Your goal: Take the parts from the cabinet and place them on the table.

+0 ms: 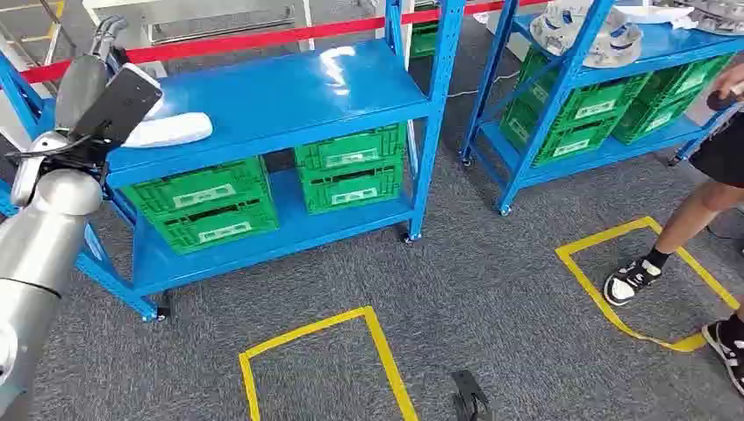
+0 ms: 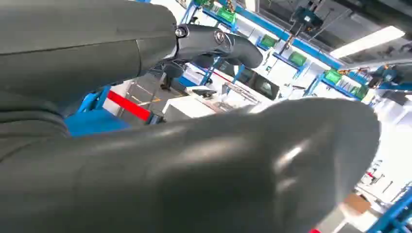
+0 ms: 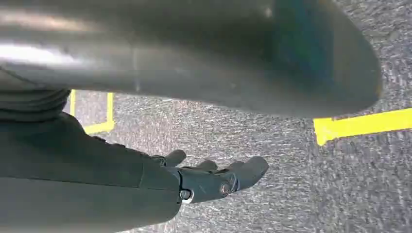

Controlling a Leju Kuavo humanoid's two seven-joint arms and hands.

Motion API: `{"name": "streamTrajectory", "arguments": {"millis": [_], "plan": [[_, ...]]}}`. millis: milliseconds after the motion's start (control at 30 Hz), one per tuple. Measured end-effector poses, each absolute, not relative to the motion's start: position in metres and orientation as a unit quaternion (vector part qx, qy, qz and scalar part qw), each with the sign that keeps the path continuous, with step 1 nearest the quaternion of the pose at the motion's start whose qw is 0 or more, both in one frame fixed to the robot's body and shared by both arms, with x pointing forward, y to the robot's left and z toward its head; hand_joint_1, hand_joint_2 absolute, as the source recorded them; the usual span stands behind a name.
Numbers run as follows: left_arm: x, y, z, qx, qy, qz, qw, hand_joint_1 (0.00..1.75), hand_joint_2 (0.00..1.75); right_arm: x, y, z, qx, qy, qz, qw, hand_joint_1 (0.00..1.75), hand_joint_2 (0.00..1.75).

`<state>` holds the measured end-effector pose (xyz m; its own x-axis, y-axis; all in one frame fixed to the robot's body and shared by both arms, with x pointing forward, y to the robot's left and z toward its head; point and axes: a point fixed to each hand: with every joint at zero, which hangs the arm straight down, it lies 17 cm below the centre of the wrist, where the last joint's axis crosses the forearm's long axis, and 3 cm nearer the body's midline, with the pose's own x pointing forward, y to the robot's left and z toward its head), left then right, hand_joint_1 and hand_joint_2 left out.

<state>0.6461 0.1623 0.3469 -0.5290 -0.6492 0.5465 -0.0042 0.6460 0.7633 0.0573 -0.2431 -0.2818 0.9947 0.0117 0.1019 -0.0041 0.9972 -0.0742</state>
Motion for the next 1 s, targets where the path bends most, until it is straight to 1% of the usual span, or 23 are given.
{"name": "streamTrajectory", "arguments": {"millis": [100,167,200,233,333,400,533,667,700,767,833,933,1000], "plan": [[0.646,0.163,0.339,0.204,-0.790,-0.367,0.448,0.00,0.00,0.048,-0.243,-0.283,-0.037,-0.045,0.002,0.998,0.00,0.00],[0.645,0.164,0.321,0.200,-0.781,-0.371,0.460,0.00,0.00,0.032,-0.243,-0.284,-0.036,-0.032,0.002,0.999,0.00,0.00],[0.644,0.161,0.317,0.197,-0.781,-0.373,0.461,0.00,0.00,0.035,-0.242,-0.284,-0.036,-0.034,0.002,0.999,0.00,0.00],[0.644,0.161,0.319,0.197,-0.782,-0.372,0.461,0.00,0.00,0.035,-0.243,-0.284,-0.036,-0.033,0.002,0.999,0.00,0.00],[0.648,0.162,0.354,0.205,-0.797,-0.356,0.443,0.00,0.00,0.046,-0.242,-0.283,-0.036,-0.041,0.002,0.998,0.00,0.00],[0.649,0.164,0.356,0.204,-0.798,-0.352,0.445,0.00,0.00,0.051,-0.244,-0.283,-0.038,-0.044,0.000,0.998,0.00,0.00],[0.650,0.171,0.340,0.194,-0.788,-0.349,0.468,0.00,0.00,0.045,-0.245,-0.283,-0.039,-0.038,-0.002,0.999,0.00,0.00],[0.651,0.177,0.325,0.160,-0.778,-0.337,0.506,0.00,0.00,0.045,-0.245,-0.283,-0.039,-0.039,-0.001,0.998,0.00,0.00],[0.650,0.178,0.313,0.149,-0.772,-0.335,0.519,0.00,0.00,0.038,-0.243,-0.284,-0.038,-0.033,-0.001,0.999,0.00,0.00],[0.649,0.183,0.296,0.137,-0.762,-0.331,0.539,0.00,0.00,0.047,-0.243,-0.283,-0.037,-0.037,-0.002,0.999,0.00,0.00],[0.651,0.189,0.310,0.142,-0.770,-0.326,0.530,0.00,0.00,0.053,-0.244,-0.282,-0.038,-0.045,-0.002,0.998,0.00,0.00],[0.653,0.180,0.337,0.138,-0.785,-0.321,0.512,0.00,0.00,0.059,-0.247,-0.282,-0.040,-0.048,-0.001,0.998,0.00,0.00],[0.652,0.178,0.333,0.131,-0.784,-0.318,0.516,0.00,0.00,0.061,-0.247,-0.282,-0.040,-0.050,-0.001,0.998,0.00,0.00]]}}
